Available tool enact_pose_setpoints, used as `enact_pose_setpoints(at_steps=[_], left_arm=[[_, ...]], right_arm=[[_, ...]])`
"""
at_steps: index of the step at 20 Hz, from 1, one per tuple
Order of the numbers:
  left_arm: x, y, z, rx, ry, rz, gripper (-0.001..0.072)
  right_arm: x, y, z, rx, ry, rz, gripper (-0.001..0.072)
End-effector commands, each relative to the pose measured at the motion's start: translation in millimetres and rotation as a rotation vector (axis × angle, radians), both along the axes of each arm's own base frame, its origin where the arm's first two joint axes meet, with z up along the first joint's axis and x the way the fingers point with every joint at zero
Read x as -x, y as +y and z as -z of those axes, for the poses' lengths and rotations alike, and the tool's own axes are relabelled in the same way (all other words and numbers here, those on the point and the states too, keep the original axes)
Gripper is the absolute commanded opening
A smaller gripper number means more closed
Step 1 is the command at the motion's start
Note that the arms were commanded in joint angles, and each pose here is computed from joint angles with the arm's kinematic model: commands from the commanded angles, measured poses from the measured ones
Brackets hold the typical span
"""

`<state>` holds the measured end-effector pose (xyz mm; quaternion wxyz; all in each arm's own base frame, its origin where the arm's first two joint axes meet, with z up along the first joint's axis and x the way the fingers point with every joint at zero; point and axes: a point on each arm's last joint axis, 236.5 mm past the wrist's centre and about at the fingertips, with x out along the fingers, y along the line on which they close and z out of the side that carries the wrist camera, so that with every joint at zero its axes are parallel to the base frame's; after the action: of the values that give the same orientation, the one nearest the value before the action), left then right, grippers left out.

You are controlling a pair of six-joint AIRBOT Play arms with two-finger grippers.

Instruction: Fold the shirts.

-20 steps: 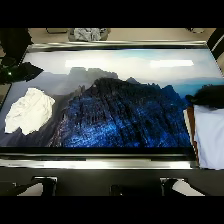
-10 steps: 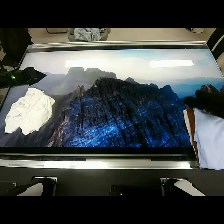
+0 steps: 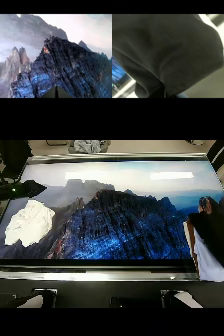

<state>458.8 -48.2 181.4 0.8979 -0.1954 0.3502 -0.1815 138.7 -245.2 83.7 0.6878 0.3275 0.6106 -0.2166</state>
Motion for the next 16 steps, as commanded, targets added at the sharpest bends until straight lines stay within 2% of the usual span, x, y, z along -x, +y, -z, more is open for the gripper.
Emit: enact_pose_setpoints(at_steps=[1, 3, 4, 5, 6, 8, 9, 11, 12, 14, 15, 16], left_arm=[[0, -5, -5, 0.032, -0.008, 0.004, 0.0027], [-1, -7, -7, 0.045, -0.011, 0.005, 0.0027], [-1, -8, -9, 0.057, -0.013, 0.007, 0.0027], [-1, -11, -11, 0.073, -0.016, 0.01, 0.0027], [-1, -13, -14, 0.09, -0.021, 0.013, 0.0027], [-2, -17, -24, 0.111, -0.038, 0.019, 0.0026], [-3, -18, -35, 0.104, -0.062, 0.026, 0.0026], [-7, -19, -68, 0.063, -0.146, 0.033, 0.0024], [-11, -14, -85, -0.018, -0.196, 0.02, 0.0023], [-22, 11, -98, -0.239, -0.208, -0.097, 0.0023], [-27, 25, -94, -0.347, -0.179, -0.17, 0.0023], [-29, 33, -83, -0.431, -0.143, -0.214, 0.0024]], right_arm=[[30, 7, 49, -0.007, 0.12, 0.023, 0.0033], [35, 19, 71, -0.049, 0.138, 0.024, 0.0034], [36, 21, 79, -0.054, 0.139, 0.025, 0.0146], [35, 18, 81, -0.043, 0.135, 0.026, 0.0461], [32, 12, 78, -0.013, 0.121, 0.009, 0.0717], [21, -17, 51, 0.115, 0.07, -0.026, 0.0701], [6, -41, 22, 0.224, 0.011, -0.028, 0.0697], [-50, -85, -66, 0.526, -0.184, -0.109, 0.0685], [-89, -95, -125, 0.709, -0.298, -0.185, 0.0683], [-168, -62, -214, 0.939, -0.504, -0.347, 0.0675], [-204, -28, -234, 0.969, -0.598, -0.437, 0.0675], [-238, 21, -233, 0.928, -0.664, -0.553, 0.0675]])
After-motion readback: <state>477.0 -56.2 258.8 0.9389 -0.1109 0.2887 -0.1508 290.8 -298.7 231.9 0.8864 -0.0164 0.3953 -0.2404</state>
